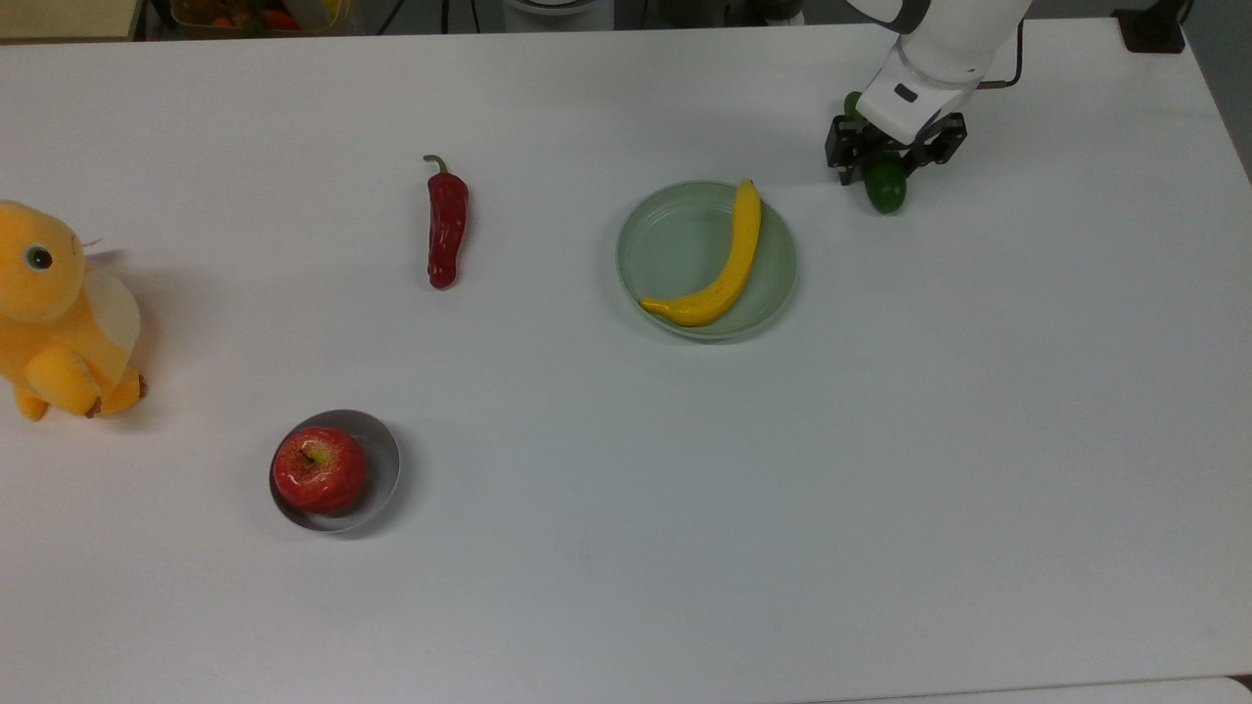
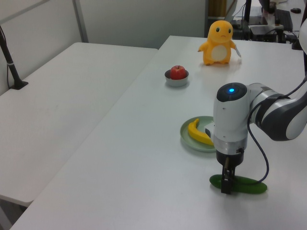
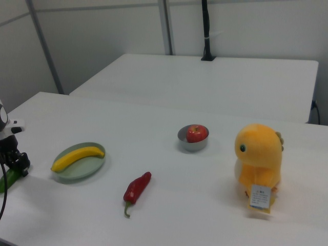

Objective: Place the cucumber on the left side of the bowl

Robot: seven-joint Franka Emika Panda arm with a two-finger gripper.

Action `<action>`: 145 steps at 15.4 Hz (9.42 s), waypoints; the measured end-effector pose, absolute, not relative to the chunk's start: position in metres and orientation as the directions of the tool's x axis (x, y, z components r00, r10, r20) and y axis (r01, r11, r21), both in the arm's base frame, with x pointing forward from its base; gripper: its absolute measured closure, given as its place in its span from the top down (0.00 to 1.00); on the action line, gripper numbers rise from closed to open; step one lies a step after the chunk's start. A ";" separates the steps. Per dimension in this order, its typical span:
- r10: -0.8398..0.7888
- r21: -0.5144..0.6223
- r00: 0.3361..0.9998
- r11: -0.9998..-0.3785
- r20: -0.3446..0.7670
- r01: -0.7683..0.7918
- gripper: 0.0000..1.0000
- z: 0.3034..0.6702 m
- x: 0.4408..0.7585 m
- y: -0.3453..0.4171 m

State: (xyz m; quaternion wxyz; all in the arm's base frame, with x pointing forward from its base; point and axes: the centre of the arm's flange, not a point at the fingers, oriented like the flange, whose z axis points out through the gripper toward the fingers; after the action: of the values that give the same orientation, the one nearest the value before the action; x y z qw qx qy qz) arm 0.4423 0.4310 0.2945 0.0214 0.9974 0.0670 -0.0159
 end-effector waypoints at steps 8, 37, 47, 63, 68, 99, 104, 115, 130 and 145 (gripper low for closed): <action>0.119 0.039 0.993 -0.992 -0.003 0.119 0.49 0.305 0.456 0.427; -0.123 0.012 0.964 -0.992 0.234 -0.130 0.49 0.416 0.585 0.295; -0.073 0.074 0.967 -0.993 0.243 -0.093 0.49 0.412 0.612 0.236; -0.104 0.105 0.864 -0.979 0.493 -0.177 0.48 0.407 0.708 0.082; 0.035 0.203 0.861 -0.976 0.508 -0.080 0.48 0.380 0.724 0.066; 0.060 0.256 0.862 -0.963 0.503 -0.082 1.00 0.355 0.743 0.030; 0.022 0.259 0.888 -0.960 0.459 -0.110 1.00 0.390 0.733 0.046; -0.185 0.084 0.967 -0.976 0.178 -0.202 1.00 0.500 0.654 0.075; -0.145 -0.005 0.985 -0.989 0.093 -0.145 1.00 0.512 0.584 0.127; -0.157 -0.031 0.984 -0.987 0.087 -0.155 1.00 0.514 0.585 0.119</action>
State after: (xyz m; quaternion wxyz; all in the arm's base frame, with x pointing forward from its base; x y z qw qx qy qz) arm 0.5845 0.1192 0.5136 -0.0118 0.9959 -0.0782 0.0446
